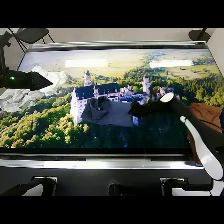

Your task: Fold the shirts.

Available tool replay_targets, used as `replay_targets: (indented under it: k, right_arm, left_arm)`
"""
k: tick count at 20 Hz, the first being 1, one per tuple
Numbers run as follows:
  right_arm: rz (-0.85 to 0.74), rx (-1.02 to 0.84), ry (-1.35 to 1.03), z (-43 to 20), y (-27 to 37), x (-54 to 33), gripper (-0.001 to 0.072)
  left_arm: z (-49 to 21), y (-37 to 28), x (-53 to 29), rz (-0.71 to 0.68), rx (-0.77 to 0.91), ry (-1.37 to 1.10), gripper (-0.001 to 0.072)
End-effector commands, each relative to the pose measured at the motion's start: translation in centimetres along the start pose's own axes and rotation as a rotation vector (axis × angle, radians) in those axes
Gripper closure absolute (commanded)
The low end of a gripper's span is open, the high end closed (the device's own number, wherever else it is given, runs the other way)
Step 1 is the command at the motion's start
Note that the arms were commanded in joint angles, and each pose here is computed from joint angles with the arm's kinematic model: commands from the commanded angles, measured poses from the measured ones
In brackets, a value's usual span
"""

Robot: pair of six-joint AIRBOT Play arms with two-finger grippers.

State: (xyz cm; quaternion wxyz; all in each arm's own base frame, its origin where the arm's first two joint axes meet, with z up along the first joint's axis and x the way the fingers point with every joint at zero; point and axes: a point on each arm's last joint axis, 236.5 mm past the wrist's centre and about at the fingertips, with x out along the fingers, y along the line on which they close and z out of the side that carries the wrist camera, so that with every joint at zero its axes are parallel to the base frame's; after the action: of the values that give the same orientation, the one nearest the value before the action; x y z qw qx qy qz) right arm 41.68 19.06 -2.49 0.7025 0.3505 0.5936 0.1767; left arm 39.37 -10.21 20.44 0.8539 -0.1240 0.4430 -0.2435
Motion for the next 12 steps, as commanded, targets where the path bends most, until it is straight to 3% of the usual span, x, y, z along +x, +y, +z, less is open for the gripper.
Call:
replay_targets:
  k: [1,7,12]
  right_arm:
    - [0.081,-0.093,-0.141,4.8,4.4,-9.0,0.0662]
    - [-0.129,0.012,-0.380,9.6,-1.1,-27.2,0.0662]
    - [-0.189,0.173,-0.653,12.1,-7.3,-38.5,0.0663]
  left_arm:
    - [1.1,0.2,0.0,0.010,0.001,-0.046,0.0679]
    - [2.2,0.5,-0.1,0.020,0.001,-0.095,0.0679]
    - [2.2,0.5,-0.1,0.020,0.001,-0.094,0.0679]
